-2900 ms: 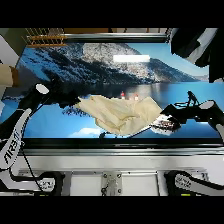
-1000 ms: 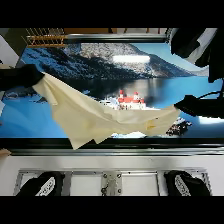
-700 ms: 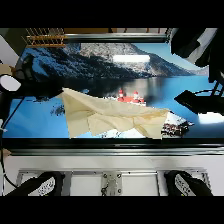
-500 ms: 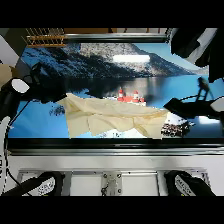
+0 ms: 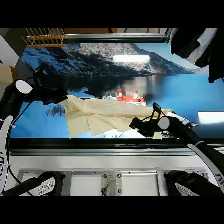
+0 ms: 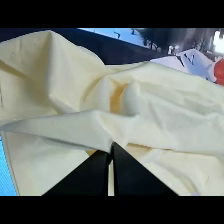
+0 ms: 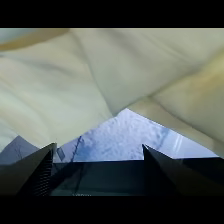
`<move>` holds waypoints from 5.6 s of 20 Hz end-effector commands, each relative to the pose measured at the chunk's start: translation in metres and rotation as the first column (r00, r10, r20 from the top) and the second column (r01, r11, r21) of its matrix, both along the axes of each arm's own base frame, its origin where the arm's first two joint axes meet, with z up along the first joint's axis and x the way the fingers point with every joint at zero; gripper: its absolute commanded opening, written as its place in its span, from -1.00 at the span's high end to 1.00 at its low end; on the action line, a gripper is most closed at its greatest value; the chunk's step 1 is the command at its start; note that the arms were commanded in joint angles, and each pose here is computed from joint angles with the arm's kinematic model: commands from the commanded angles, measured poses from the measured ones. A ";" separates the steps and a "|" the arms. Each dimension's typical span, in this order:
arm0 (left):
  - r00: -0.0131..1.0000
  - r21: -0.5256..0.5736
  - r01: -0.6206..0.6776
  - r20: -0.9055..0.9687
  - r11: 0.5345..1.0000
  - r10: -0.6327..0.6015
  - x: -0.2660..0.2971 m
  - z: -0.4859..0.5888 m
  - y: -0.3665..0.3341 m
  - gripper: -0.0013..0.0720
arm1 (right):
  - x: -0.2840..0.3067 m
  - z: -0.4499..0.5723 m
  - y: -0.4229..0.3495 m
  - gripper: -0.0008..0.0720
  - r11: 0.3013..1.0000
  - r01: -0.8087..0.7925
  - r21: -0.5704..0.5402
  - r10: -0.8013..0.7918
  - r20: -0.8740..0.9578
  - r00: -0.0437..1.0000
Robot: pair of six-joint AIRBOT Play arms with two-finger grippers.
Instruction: Fold the clothes and pants, and hang the long-sleeved shirts on hangers.
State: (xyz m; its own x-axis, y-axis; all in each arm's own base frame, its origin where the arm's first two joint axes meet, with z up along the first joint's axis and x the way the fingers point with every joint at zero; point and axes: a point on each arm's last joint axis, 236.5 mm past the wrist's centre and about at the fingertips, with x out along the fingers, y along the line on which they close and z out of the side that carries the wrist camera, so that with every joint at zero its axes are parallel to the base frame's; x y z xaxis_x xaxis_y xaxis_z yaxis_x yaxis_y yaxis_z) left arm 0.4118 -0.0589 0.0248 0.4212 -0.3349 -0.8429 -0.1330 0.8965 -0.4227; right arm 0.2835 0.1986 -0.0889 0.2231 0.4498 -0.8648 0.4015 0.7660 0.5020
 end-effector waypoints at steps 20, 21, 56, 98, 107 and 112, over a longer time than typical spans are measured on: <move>0.866 0.034 -0.058 0.499 0.998 0.034 0.012 0.222 0.022 0.95 | 0.106 0.240 -0.024 0.95 0.927 -0.279 -0.252 0.376 0.612 0.696; 0.805 0.040 -0.059 0.593 0.997 0.024 -0.004 0.271 0.019 0.95 | 0.107 0.296 -0.040 0.95 0.935 -0.226 -0.275 0.356 0.697 0.623; 0.927 0.010 0.006 0.376 1.000 -0.010 0.149 0.094 -0.027 0.52 | 0.275 0.234 -0.168 0.12 0.969 0.074 -0.236 0.109 0.675 0.729; 0.865 -0.104 -0.493 -0.159 0.864 0.475 -0.079 -0.105 0.077 0.95 | 0.069 0.186 -0.200 -0.63 0.960 0.030 -0.277 0.107 0.466 0.878; 0.890 -0.088 -0.454 -0.096 0.887 0.446 -0.081 -0.085 0.078 0.95 | 0.012 -0.015 -0.206 -0.64 0.998 -0.003 -0.059 0.000 -0.040 0.999; 0.890 -0.089 -0.455 -0.097 0.886 0.446 -0.081 -0.085 0.078 0.95 | 0.034 -0.036 -0.144 -0.63 0.993 -0.058 0.099 0.059 -0.010 0.998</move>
